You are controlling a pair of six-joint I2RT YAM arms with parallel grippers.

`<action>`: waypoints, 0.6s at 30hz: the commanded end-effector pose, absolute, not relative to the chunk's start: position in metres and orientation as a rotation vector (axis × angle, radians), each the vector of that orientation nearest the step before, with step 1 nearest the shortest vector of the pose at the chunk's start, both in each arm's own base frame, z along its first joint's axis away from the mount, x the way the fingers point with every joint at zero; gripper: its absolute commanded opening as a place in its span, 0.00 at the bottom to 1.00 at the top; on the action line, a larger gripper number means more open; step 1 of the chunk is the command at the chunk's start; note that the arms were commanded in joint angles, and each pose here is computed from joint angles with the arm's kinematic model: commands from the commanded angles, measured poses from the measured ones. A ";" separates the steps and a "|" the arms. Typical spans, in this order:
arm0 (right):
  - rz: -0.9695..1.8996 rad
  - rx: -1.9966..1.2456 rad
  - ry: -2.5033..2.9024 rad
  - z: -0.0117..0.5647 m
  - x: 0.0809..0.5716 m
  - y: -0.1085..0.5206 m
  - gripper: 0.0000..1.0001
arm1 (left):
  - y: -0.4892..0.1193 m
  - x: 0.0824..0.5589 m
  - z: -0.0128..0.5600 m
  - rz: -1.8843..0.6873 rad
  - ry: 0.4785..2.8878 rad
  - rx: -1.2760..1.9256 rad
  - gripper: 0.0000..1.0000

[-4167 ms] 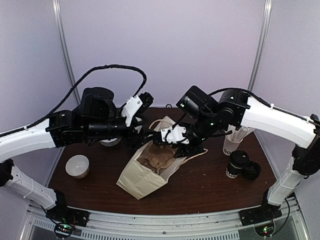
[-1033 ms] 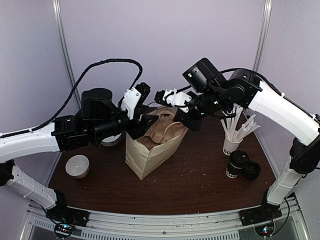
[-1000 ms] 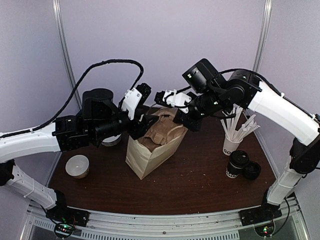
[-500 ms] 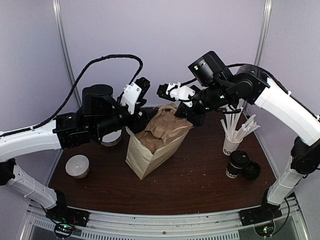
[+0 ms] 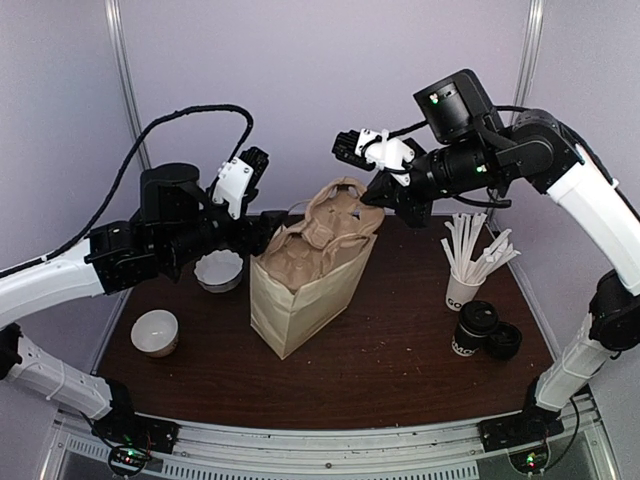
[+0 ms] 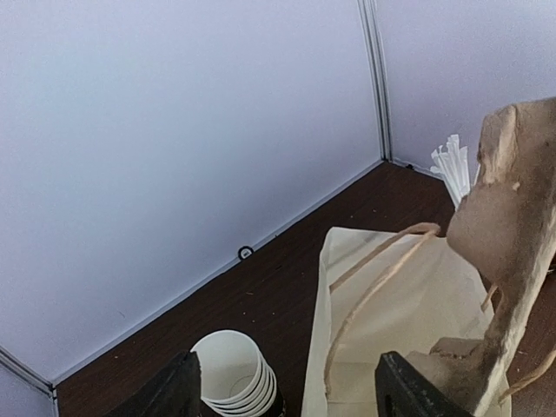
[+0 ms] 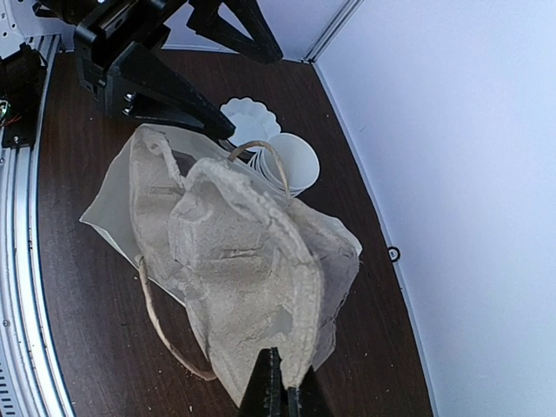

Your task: Pack the takeout coffee

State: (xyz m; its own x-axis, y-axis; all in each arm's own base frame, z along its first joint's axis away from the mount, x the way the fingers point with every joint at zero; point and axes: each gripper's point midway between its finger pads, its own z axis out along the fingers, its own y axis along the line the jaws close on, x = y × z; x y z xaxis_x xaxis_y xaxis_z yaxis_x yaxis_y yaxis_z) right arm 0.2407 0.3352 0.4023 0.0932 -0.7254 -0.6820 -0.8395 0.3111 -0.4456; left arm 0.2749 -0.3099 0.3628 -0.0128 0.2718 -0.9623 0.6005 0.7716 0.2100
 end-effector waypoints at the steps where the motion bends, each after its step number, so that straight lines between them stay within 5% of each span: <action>1: 0.145 -1.364 1.609 0.435 0.246 0.323 0.00 | -0.296 0.269 0.376 -0.316 1.581 0.676 0.73; 18: 0.136 -1.056 1.588 0.511 0.278 0.254 0.00 | -0.268 0.278 0.371 -0.252 1.621 0.647 0.74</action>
